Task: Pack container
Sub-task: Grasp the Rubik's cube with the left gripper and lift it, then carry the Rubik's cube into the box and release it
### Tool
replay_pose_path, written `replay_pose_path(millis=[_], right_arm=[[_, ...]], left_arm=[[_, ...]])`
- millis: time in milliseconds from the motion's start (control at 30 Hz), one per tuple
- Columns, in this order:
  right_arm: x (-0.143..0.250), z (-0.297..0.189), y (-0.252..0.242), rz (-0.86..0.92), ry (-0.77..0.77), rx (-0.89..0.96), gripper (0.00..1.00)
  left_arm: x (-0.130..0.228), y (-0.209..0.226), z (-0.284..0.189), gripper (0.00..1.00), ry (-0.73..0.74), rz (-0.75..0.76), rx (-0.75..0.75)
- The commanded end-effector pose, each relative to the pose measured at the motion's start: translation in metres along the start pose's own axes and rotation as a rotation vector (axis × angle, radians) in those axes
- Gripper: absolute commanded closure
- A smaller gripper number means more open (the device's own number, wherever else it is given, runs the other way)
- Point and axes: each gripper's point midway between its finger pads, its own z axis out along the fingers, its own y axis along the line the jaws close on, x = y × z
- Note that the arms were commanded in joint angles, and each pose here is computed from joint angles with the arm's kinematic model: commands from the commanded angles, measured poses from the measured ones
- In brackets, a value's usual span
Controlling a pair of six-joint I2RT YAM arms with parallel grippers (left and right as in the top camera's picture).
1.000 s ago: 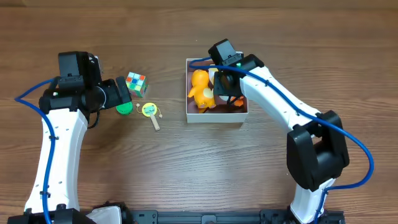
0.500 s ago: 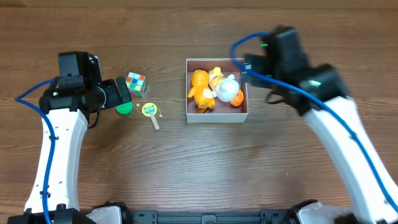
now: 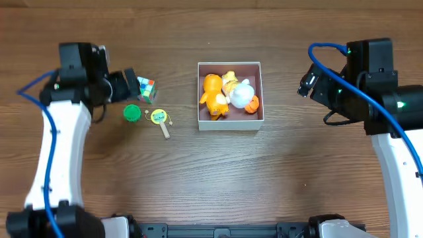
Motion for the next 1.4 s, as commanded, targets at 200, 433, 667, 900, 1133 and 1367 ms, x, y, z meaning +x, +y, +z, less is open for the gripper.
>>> replay_pose_path(millis=[200, 433, 667, 900, 1133, 1367], right_arm=[[-0.004, -0.007, 0.004, 0.006, -0.021, -0.023, 0.00], [-0.004, -0.007, 0.004, 0.006, -0.020, -0.023, 0.00], [-0.004, -0.007, 0.004, 0.006, -0.021, -0.023, 0.00], [-0.004, -0.007, 0.004, 0.006, -0.020, -0.023, 0.00], [-0.004, -0.007, 0.004, 0.006, -0.020, -0.023, 0.00], [-0.004, -0.007, 0.004, 0.006, -0.019, -0.022, 0.00]], left_arm=[[-0.051, -0.024, 0.096, 0.09, 0.133, 0.377, -0.074], [-0.032, -0.024, 0.155, 0.03, 0.194, 0.398, -0.179], [-0.010, -0.009, 0.180, 0.04, 0.273, 0.322, -0.226], [0.008, -0.004, 0.186, 0.42, 0.345, 0.320, -0.231], [0.009, -0.008, 0.177, 0.56, 0.368, 0.312, -0.213], [-0.052, -0.079, 0.064, 0.67, 0.241, 0.252, -0.086]])
